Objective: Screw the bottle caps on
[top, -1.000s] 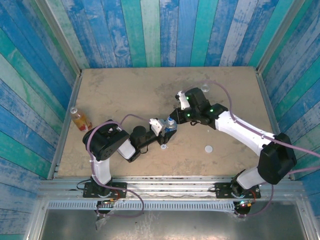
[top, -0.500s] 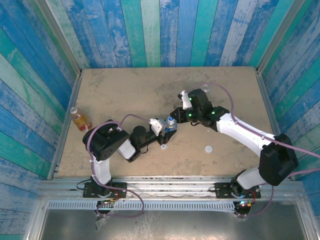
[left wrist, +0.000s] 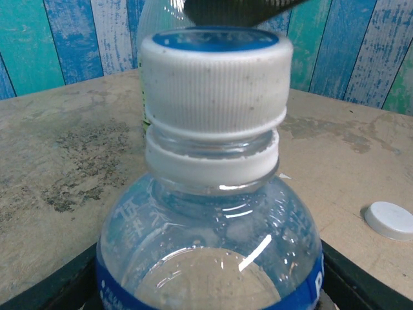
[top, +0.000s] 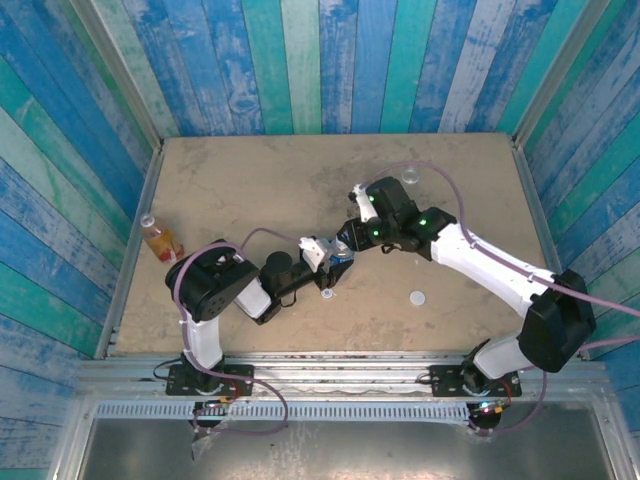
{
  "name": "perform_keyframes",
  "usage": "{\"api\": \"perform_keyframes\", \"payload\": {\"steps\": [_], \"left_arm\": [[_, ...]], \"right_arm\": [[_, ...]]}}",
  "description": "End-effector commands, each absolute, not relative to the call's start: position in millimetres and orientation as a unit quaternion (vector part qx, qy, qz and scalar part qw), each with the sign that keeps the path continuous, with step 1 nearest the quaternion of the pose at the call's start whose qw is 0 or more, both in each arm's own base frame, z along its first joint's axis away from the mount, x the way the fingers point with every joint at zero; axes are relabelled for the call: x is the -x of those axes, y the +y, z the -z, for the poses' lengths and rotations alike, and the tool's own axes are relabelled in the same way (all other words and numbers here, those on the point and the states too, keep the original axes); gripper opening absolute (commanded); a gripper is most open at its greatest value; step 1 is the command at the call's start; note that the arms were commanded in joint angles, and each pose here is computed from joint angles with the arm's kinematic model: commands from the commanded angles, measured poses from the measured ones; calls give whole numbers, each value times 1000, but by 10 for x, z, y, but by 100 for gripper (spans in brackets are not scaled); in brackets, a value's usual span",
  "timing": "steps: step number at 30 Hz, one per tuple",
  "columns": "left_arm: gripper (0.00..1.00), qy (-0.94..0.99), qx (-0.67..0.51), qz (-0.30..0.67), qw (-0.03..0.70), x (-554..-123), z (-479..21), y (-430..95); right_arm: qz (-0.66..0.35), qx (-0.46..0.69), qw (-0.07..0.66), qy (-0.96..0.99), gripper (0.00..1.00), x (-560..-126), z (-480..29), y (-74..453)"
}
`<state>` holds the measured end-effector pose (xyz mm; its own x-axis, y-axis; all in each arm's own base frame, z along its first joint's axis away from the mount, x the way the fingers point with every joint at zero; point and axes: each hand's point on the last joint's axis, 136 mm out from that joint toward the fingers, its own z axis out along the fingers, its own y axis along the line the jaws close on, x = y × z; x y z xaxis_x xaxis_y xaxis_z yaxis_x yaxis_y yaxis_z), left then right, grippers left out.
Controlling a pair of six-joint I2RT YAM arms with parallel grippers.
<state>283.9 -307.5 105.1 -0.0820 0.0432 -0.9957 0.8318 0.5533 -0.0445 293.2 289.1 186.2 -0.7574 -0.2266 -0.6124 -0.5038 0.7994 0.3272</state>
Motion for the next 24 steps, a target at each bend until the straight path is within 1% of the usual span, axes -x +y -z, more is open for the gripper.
{"api": "perform_keyframes", "payload": {"steps": [1, 3, 6, 12, 24], "left_arm": [[68, 694, -344, 323, 543, -2795, -717, -3055], [68, 695, -344, 322, 543, -2796, -708, -3053], [68, 696, -344, 322, 542, -2795, -705, -3052], [69, 695, -345, 321, 542, -2792, -705, -3048], [69, 694, -346, 323, 543, -2789, -714, -3057]], "right_arm": [[-155, 245, 295, 910, 51, -2944, -1829, 2802], [-121, 266, 297, 909, 53, -2942, -1818, 2834], [-84, 287, 294, 908, 53, -2945, -1777, 2875], [-69, 302, 289, 906, 50, -2965, -1757, 2928], [-90, 304, 280, 906, 32, -2926, -1763, 2989]]}}
